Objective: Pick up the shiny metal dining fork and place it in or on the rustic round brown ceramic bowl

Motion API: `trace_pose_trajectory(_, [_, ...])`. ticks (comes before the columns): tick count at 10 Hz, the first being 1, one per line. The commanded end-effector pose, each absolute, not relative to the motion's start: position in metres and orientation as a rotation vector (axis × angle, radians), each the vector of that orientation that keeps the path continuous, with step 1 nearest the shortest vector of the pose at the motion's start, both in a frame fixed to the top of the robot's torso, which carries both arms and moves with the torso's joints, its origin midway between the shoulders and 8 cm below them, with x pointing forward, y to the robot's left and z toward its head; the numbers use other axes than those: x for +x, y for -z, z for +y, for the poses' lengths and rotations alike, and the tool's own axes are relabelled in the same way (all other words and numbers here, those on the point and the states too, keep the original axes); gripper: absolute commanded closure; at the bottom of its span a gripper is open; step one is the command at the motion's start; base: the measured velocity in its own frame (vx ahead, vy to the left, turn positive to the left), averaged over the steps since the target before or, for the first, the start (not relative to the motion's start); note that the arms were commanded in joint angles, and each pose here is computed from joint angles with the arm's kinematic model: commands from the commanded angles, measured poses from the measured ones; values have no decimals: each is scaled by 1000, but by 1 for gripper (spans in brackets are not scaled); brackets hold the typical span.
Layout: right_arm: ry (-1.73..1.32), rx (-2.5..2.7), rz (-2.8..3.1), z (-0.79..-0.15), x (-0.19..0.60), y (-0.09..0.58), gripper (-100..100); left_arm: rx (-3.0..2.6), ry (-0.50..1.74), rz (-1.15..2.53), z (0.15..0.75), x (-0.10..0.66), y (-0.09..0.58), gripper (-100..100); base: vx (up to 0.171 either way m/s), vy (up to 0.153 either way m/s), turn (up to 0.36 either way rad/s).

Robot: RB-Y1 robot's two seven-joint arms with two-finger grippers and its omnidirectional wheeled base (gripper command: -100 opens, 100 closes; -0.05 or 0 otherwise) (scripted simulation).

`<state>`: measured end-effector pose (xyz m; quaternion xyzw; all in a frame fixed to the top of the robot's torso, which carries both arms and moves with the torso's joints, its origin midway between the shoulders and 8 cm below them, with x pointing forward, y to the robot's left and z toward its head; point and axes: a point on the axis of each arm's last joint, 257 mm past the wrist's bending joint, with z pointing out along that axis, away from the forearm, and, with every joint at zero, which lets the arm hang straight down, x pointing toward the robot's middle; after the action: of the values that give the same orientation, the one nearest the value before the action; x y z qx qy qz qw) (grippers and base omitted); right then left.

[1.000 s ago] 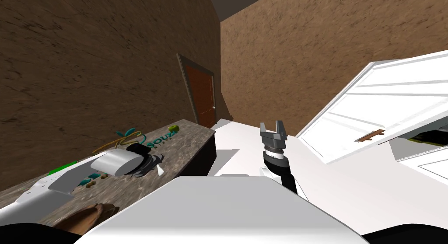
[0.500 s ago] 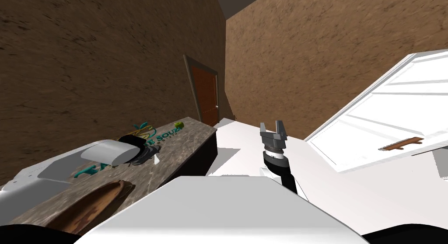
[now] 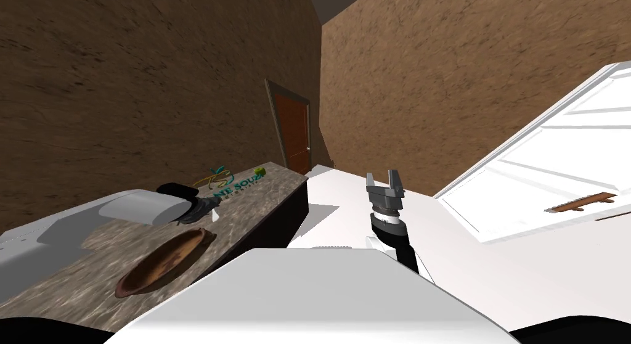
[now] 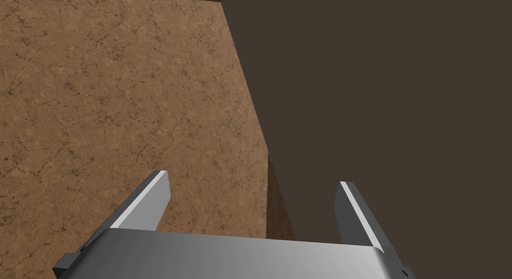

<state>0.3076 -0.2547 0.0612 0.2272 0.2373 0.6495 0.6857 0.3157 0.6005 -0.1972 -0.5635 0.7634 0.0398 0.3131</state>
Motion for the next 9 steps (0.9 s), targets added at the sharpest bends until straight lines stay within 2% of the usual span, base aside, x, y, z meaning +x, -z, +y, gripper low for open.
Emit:
trace_pose_trajectory(1, [-1455, 509, 532, -255, 308, -61, 0, -1516, -127, 1967, 612, 313, 195, 100, -175, 58, 32])
trace_pose_trajectory(3, [-1455, 509, 532, -255, 308, -61, 0, -1545, -155, 1930, 621, 307, 195, 100, -143, 81, 26])
trace_pose_trajectory(6, [-1455, 509, 532, -255, 308, -61, 0, -1564, -177, 1904, 627, 301, 194, 100, -87, 51, 13])
trace_pose_trajectory(7, [-1455, 509, 532, -255, 308, -61, 0, -1568, -180, 1901, 628, 300, 194, -100, -11, 6, 3])
trace_pose_trajectory(9, [-1455, 509, 532, -255, 308, -61, 0, -1568, -180, 1901, 628, 300, 194, -100, -3, 1, 0])
